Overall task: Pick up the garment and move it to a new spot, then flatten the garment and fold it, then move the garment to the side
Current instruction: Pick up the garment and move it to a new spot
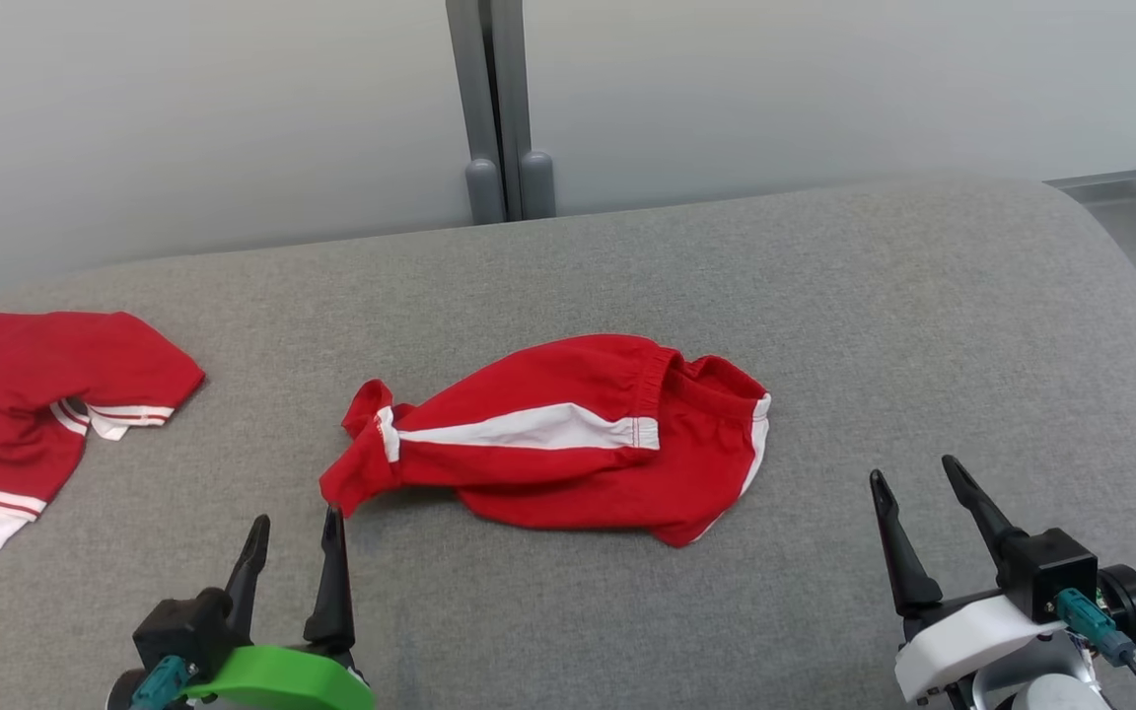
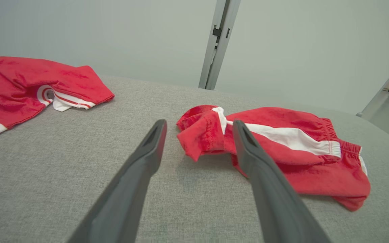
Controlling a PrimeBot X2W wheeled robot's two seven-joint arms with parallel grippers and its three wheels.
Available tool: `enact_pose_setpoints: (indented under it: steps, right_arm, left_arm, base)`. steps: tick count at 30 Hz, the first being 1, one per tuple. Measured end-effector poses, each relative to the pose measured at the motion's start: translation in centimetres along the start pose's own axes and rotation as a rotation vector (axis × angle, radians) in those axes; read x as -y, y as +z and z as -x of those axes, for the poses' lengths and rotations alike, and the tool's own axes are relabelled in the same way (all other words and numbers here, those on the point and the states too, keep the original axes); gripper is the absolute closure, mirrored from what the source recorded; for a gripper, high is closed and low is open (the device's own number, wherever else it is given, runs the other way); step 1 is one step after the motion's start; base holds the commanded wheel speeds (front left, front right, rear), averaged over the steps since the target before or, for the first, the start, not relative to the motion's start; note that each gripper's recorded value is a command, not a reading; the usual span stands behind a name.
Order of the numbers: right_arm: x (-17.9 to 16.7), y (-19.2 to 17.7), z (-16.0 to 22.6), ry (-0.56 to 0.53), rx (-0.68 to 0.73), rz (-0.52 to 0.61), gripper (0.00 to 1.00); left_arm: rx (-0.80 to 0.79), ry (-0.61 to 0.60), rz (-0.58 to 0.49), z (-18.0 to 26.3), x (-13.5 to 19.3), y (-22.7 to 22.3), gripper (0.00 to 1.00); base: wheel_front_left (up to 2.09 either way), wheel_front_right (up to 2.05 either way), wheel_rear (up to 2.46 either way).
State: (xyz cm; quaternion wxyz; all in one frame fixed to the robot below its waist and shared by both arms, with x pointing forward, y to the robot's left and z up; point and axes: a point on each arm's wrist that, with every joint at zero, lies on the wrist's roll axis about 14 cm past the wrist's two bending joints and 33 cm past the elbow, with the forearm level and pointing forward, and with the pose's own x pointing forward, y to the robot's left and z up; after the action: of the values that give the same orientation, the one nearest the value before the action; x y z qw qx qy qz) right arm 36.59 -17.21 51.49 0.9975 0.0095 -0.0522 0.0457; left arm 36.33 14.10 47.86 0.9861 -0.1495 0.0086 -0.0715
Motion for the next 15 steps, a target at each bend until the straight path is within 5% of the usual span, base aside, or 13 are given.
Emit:
enact_pose_setpoints:
  steps: [15]
  right_arm:
    - [-1.3,-0.5,0.8,0.032,-0.015,-0.041,0.00]
  left_arm:
    - [-0.001,0.030,-0.003,2.8,-0.5,-0.4,0.00]
  base:
    - [0.00,0.00,0.00]
